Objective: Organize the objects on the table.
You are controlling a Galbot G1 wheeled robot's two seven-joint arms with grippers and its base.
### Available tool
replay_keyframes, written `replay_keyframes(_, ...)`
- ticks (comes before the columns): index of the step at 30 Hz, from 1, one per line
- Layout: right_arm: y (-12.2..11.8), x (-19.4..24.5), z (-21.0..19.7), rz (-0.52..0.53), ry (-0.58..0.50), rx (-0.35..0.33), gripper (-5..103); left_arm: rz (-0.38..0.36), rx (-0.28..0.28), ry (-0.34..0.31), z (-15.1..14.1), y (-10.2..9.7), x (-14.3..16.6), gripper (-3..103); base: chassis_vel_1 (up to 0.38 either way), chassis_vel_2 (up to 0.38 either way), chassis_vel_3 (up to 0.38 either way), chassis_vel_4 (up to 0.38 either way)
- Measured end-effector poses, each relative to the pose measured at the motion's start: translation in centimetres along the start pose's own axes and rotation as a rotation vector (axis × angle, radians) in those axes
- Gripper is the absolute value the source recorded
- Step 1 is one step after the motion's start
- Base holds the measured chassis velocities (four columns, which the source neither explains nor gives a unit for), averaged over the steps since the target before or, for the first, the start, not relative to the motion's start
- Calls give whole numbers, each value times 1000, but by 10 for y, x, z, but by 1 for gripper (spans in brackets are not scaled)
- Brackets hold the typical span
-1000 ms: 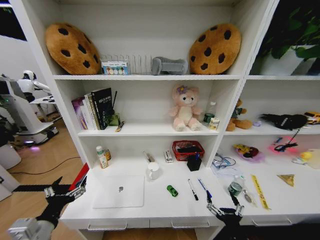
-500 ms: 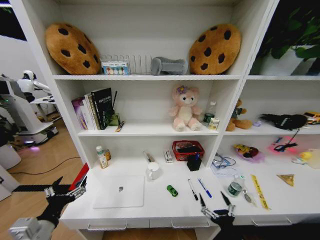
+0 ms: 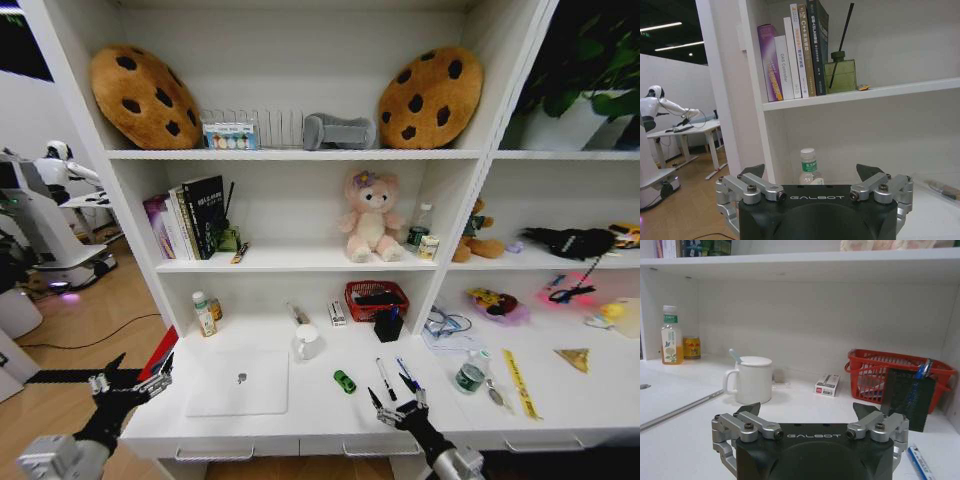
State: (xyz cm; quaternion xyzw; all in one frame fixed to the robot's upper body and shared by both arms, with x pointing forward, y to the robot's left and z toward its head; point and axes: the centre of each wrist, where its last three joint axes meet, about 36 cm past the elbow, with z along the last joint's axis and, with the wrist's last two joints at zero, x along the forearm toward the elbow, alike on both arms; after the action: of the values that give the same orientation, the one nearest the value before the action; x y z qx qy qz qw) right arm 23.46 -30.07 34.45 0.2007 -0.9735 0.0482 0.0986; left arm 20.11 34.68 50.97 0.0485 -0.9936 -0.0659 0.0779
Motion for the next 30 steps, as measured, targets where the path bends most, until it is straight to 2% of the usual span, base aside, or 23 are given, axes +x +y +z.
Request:
replay_keyframes(5,-3,-18,8,-27,15,2,100,0,0,0,0,0,0,100,0,0,0,0)
replay_keyframes(14,8,-56,23,-91,41,-15,100,0,0,0,0,0,0,100,0,0,0,0)
replay_keyframes(25,8,-90,37,-116,86,-18,100,0,0,0,0,0,0,100,0,0,0,0)
replay_keyframes(26,8,-95,41,-124,96,-17,102,0,0,0,0,0,0,100,0,0,0,0)
replay_keyframes(27,10,-99,44,-130,106,-20,99,0,0,0,0,0,0,100,0,0,0,0)
replay_keyframes(30,15,-103,48,-137,113,-31,98,0,0,0,0,0,0,100,0,0,0,0)
